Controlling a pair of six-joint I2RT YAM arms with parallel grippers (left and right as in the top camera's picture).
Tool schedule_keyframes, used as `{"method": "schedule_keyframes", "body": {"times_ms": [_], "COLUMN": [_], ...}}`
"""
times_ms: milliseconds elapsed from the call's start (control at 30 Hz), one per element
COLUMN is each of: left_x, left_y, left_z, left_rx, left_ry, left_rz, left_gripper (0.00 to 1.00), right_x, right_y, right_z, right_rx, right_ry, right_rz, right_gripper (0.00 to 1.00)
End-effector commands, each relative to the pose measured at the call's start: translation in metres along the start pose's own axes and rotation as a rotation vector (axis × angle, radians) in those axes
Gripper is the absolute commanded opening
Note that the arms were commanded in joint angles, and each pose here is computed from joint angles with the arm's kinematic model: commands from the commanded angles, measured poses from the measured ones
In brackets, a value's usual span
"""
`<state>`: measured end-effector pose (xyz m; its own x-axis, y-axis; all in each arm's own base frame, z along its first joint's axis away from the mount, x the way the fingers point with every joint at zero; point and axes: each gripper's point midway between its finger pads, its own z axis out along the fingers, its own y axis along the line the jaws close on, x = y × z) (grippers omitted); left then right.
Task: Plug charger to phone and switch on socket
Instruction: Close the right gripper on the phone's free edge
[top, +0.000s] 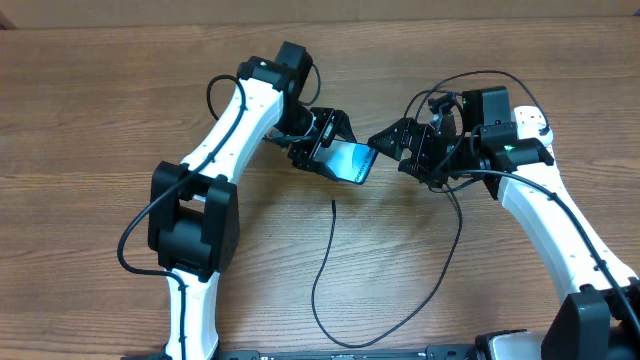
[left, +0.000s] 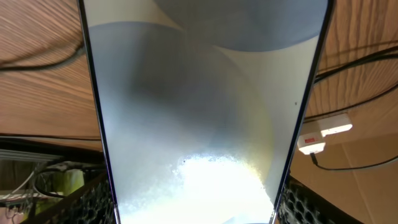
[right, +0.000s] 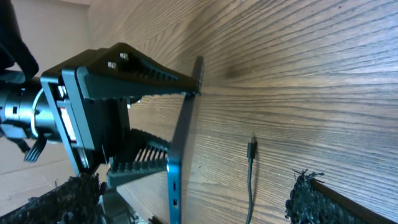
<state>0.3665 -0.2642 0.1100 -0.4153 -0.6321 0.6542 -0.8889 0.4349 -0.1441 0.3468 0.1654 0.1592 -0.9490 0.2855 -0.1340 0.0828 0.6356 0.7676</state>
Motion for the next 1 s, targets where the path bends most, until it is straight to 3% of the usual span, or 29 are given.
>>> {"method": "schedule_keyframes", "body": {"times_ms": [0, 233, 967], "left_x": [0.017, 0.029, 0.052], "left_y": [-0.009, -0.012, -0.008], "left_z": [0.005, 0.016, 0.025], "left_rx": [0.016, 0.015, -0.013], "left_ry": [0.022, 0.027, 0.092], "left_rz": [-0.023, -0.005, -0.063], "left_gripper": [0.04, 0.04, 0.04], "right_x": [-0.005, 0.004, 0.018], "right_y": [0.003, -0.017, -0.017], "right_z": [-0.003, -0.004, 0.012], "right_rx": [0.013, 0.108, 0.204], "right_ry": [-0.017, 0.0, 0.008], "right_rz": [-0.006, 0.039, -0.043], "right_gripper": [1.0, 1.0, 0.96]}}
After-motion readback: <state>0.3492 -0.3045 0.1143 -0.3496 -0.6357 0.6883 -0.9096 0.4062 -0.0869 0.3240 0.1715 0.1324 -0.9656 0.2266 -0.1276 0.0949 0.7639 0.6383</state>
